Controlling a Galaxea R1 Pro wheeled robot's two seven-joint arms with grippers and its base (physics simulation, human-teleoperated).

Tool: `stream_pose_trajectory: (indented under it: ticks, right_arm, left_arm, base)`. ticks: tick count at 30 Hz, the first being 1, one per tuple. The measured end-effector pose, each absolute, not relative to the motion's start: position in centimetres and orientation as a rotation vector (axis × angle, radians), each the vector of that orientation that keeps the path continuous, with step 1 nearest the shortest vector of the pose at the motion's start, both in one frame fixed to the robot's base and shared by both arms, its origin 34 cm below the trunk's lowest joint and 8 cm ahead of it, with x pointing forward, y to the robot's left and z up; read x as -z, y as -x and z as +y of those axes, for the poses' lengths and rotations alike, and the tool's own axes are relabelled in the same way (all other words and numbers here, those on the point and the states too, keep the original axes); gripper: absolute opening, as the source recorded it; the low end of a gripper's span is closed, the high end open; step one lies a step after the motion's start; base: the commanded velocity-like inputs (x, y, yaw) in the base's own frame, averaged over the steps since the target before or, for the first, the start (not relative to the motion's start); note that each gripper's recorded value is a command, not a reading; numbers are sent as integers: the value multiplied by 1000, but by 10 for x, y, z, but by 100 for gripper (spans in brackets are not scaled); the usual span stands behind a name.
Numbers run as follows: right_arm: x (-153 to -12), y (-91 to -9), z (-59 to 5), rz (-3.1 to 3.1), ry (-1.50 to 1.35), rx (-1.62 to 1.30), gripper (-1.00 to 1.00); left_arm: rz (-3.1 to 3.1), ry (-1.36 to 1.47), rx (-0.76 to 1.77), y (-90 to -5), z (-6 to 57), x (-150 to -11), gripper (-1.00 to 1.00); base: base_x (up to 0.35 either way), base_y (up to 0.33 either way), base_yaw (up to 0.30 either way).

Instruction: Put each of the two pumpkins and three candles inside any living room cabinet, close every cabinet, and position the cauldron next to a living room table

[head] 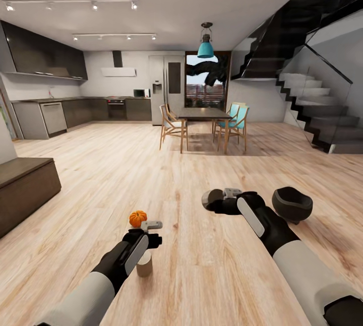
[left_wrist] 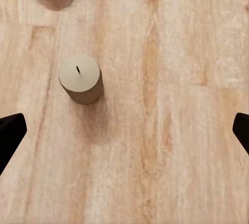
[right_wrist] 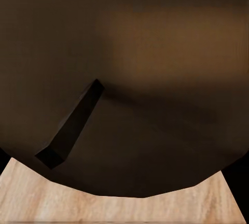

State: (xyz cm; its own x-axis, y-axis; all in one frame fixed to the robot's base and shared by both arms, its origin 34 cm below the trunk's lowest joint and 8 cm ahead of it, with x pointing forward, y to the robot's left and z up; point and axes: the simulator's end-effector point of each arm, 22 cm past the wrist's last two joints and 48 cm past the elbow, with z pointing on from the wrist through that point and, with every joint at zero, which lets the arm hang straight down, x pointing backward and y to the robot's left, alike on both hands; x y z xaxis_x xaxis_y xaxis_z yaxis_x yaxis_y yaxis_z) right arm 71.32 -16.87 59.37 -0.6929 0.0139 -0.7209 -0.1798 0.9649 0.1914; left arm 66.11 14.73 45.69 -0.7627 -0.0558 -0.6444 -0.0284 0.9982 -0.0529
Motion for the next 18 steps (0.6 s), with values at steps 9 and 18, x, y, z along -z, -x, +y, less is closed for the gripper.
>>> stream_pose_trajectory:
  ticks: [9,18]
  right_arm:
    - [-593,-712,-166,2318,121,-327,-100]
    - [-625,-715,-155,2251,155,-339,-100]
  left_arm:
    - [2443,135,76,-663,158,-457,100]
    - [2444,137,74,-663,159,-456,100]
  base:
    - [0,0,0]
    - [0,0,0]
